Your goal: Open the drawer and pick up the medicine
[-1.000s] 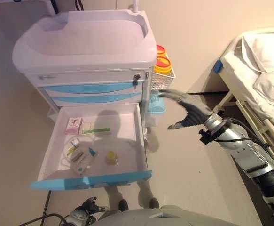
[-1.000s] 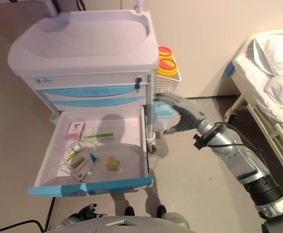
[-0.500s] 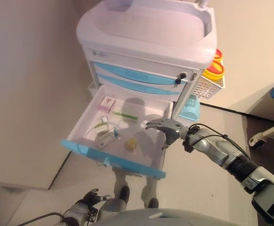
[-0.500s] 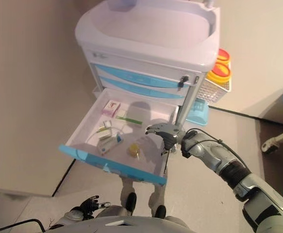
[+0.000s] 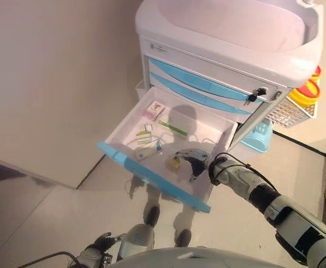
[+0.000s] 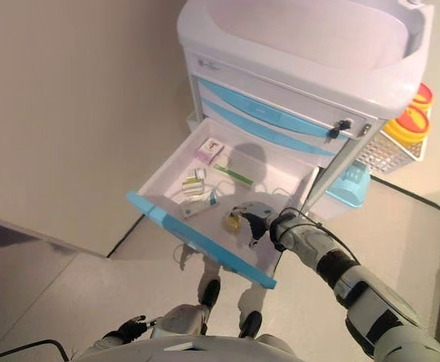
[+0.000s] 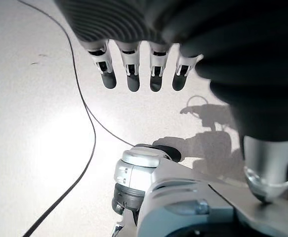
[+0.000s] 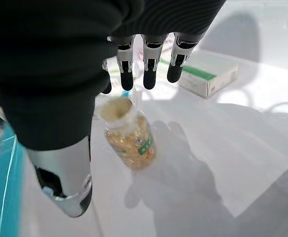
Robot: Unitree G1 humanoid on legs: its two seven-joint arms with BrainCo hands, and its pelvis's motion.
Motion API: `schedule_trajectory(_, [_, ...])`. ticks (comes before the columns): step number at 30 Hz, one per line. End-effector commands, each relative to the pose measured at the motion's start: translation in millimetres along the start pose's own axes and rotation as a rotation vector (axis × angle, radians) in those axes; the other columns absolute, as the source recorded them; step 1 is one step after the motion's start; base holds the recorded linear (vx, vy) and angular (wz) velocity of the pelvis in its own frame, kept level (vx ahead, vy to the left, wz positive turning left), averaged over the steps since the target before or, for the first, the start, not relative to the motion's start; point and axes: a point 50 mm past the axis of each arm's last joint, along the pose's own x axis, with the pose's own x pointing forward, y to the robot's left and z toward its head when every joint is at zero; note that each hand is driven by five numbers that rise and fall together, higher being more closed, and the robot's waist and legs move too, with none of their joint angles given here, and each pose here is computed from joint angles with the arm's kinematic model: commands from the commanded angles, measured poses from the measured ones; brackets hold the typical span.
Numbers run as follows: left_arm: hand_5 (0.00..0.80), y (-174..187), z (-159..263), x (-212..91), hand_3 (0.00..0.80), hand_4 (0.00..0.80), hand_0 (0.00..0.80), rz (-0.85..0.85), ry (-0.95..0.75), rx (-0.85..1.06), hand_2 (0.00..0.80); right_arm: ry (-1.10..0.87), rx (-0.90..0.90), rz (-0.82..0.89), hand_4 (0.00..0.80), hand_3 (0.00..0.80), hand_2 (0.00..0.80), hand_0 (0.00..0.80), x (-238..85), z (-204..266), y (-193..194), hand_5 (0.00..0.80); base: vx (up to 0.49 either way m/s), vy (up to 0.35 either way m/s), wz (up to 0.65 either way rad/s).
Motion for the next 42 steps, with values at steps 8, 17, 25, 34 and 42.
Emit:
schedule_trajectory(8, [0.0, -6.6, 14.9, 2.1, 0.0, 0.0, 0.0, -0.016, -0.061, 0.056, 0.0, 0.039, -0.043, -0.213, 0.0, 0.0, 0.0, 0.0, 23.3, 12.9, -32.3, 0.0, -0.001, 0.0, 0.0])
schedule_trajectory(17, [0.0, -3.9, 11.6, 1.9, 0.0, 0.0, 0.0, -0.011, -0.045, 0.07, 0.0, 0.077, -0.037, -0.238, 0.0, 0.0, 0.0, 0.0, 25.0, 6.0, -33.9, 0.0, 0.008, 0.006, 0.04])
schedule_trajectory(25, [0.0, -2.1, 8.8, 1.5, 0.0, 0.0, 0.0, -0.011, -0.043, 0.073, 0.0, 0.089, -0.04, -0.229, 0.0, 0.0, 0.0, 0.0, 27.7, 6.7, -31.9, 0.0, 0.01, 0.002, 0.01])
schedule_trajectory(34, [0.0, -2.0, 16.8, 2.3, 0.0, 0.0, 0.0, -0.014, -0.07, 0.089, 0.0, 0.121, -0.05, -0.194, 0.0, 0.0, 0.0, 0.0, 31.5, 4.1, -30.6, 0.0, 0.004, 0.005, 0.06])
schedule_trajectory(42, [0.0, 1.6, 18.3, 2.3, 0.0, 0.0, 0.0, -0.007, -0.077, 0.094, 0.0, 0.133, -0.042, -0.178, 0.0, 0.0, 0.0, 0.0, 33.3, 4.1, -28.8, 0.0, 0.001, 0.0, 0.01])
